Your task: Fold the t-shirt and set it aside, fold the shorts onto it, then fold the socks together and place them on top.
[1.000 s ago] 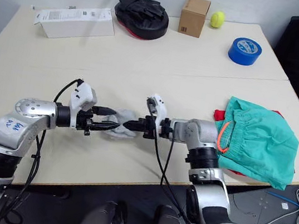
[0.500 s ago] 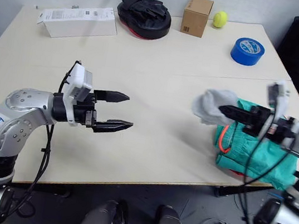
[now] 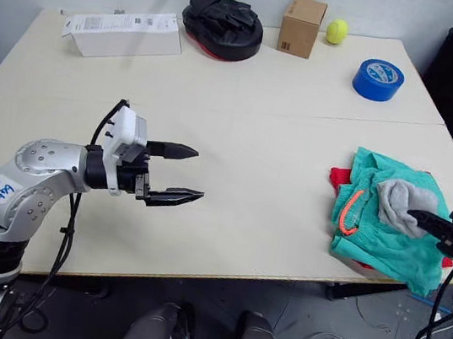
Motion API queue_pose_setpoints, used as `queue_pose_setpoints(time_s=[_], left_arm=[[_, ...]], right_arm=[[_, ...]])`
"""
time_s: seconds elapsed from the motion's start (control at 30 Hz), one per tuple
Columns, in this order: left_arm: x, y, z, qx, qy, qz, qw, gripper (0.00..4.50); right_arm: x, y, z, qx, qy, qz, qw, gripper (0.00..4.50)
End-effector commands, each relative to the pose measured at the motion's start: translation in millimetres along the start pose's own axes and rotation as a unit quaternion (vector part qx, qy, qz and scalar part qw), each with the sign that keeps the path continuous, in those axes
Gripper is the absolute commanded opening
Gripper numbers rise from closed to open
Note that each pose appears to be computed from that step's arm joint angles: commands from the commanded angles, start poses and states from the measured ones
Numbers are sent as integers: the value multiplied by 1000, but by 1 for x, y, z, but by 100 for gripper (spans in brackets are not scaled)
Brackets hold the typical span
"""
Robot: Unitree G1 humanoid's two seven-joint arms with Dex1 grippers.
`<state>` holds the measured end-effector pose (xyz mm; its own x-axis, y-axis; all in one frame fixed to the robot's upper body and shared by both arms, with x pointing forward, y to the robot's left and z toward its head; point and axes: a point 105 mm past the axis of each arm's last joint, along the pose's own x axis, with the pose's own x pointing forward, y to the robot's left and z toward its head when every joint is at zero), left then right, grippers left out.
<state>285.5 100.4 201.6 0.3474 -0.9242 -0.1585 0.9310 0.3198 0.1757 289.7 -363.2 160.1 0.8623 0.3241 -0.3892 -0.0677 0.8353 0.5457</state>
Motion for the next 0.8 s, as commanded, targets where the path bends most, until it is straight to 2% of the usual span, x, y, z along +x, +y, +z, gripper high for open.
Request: queue_pose_setpoints(time_s=[0.03, 0.1, 0.27, 0.33, 0.4, 0.57, 0.7, 0.8], left_arm=[[2, 0, 11, 31, -10, 0, 999, 450], [3, 1, 14, 28, -14, -2, 999, 450], [1, 0, 14, 14, -18, -17, 1000, 450], [-2, 0, 14, 6, -20, -23, 1000, 450], [-5, 1, 16, 0, -25, -24, 999, 450], [-16, 6, 20, -3, -32, -23, 999, 450], [-22, 4, 22, -10, -32, -32, 999, 450], [-24, 3, 26, -14, -41, -34, 998, 450]], right_arm=[[-5, -8, 12, -35, -18, -29, 999, 66], [-8, -10, 13, -56, -14, -35, 998, 121], [-33, -2, 29, -167, -34, -28, 985, 308], [-52, 4, 39, -232, -47, -14, 971, 380], [-68, 4, 41, -296, -33, -13, 955, 447], [-119, 4, 46, -404, 7, 3, 915, 447], [-147, -4, 52, -394, 7, -7, 919, 447], [-154, -8, 45, -390, 12, 2, 921, 447]])
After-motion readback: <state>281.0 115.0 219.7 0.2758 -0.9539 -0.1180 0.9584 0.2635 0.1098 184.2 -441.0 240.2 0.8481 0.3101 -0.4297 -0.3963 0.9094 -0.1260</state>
